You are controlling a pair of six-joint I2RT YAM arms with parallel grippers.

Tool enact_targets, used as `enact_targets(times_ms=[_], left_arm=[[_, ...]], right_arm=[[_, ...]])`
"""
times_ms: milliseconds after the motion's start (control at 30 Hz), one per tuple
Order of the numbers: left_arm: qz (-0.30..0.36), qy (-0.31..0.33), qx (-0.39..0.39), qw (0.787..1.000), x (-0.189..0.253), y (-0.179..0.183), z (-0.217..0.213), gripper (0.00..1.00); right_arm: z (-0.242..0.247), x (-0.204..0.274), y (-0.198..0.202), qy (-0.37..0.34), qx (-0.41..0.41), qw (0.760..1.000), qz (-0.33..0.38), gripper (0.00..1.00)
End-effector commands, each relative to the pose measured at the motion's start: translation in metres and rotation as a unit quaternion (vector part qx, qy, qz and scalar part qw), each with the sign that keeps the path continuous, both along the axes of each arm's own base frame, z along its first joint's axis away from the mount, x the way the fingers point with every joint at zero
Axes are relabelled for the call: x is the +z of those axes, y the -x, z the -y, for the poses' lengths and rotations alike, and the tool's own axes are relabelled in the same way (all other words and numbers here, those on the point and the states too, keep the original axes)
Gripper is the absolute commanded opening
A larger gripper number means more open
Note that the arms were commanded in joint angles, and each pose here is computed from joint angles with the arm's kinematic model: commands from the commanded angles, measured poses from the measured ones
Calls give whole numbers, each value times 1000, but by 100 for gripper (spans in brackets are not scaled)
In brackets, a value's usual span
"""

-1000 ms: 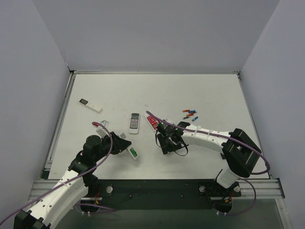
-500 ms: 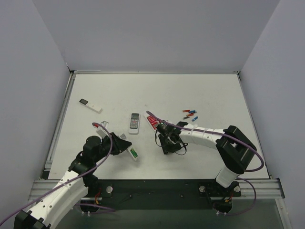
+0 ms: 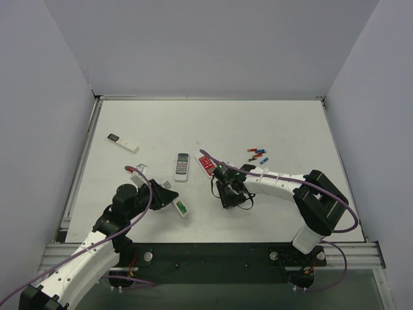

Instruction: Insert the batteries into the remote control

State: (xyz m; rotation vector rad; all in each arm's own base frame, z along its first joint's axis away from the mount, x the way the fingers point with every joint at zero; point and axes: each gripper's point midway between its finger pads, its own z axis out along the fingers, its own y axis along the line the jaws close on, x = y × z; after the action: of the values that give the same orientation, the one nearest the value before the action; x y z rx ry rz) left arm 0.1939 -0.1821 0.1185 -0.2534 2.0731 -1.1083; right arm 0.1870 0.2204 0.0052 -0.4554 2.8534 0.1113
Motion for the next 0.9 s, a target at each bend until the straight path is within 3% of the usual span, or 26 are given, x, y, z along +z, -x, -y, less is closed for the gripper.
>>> enact_targets(times_ms=[0, 33, 100, 167, 867], left_arm=[[38, 28, -3, 999, 25, -6, 5, 0], [40, 28, -3, 999, 26, -6, 4, 0], [38, 29, -1, 999, 25, -6, 4, 0], [39, 31, 0, 999, 26, -7, 4, 0], [40, 33, -1, 999, 27, -4, 3, 0]], right_arm=[[8, 8, 1, -3, -11, 1000, 10, 38], [5, 16, -1, -14, -12, 1000, 18, 48], [4, 23, -8, -17, -23, 999, 39, 57], [7, 29, -16, -10, -31, 997, 64, 61], [9, 19, -47, 94, -15, 990, 101, 65]])
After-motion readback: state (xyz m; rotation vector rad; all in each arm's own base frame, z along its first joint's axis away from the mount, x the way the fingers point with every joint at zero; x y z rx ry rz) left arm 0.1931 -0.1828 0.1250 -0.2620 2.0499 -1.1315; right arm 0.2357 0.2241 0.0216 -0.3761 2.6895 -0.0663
